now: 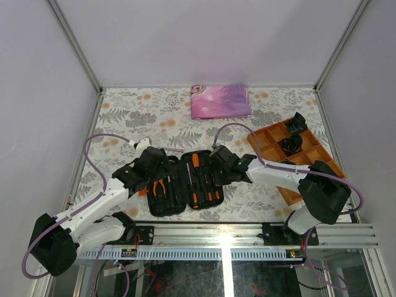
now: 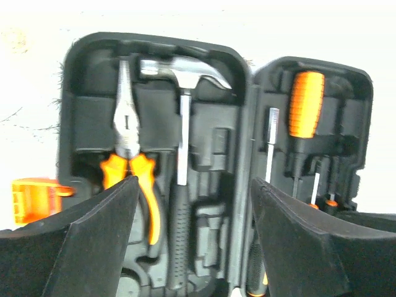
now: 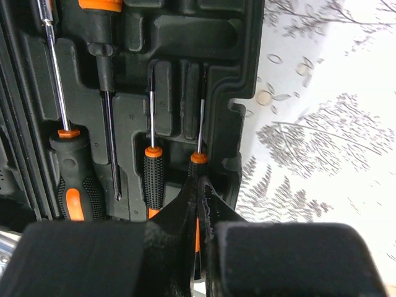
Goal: Sort the tools into containers
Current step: Adjust the screwdriver in the storage box.
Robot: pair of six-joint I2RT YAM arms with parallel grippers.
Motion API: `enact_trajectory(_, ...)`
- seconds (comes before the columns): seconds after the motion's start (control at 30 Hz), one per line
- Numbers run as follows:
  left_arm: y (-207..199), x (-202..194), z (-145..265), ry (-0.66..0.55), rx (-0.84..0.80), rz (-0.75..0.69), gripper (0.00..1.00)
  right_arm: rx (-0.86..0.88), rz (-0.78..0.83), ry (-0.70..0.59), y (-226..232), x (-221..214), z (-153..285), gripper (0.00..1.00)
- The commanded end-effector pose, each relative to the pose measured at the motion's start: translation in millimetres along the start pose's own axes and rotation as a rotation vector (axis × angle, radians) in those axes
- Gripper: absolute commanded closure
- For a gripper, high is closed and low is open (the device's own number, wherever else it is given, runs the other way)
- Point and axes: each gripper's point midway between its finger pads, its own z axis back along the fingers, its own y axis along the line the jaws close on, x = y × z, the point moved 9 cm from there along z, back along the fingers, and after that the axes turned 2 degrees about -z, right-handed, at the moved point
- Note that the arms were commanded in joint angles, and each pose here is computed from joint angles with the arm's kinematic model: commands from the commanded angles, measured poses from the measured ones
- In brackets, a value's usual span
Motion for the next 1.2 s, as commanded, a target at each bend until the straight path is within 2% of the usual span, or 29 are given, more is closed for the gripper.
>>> enact_trajectory(0.0,16,-7,-4,0.035,0.074,0.035,0.28,-0.362,0.075,0.21,-61,-45,16,1.0)
enact_trajectory(0.2,22,-15,-15,0.078,0.113,0.029,0.28,-0.372,0.085,0.203,-63,-39,20,1.0)
enact_trajectory(0.37,21,-24,-26,0.125,0.072,0.004,0.28,-0.371,0.1,0.22,-58,-35,17,1.0)
enact_trajectory(0.6,25,-37,-40,0.182,0.072,-0.034,0.35,-0.356,0.117,0.254,-50,-33,7,1.0)
enact_trajectory(0.87,32,-51,-50,0.233,0.078,-0.051,0.42,-0.37,0.147,0.318,-44,-50,-14,1.0)
enact_trajectory(1.17,32,-53,-49,0.233,0.063,-0.041,0.44,-0.419,0.172,0.431,-53,-87,-41,1.0)
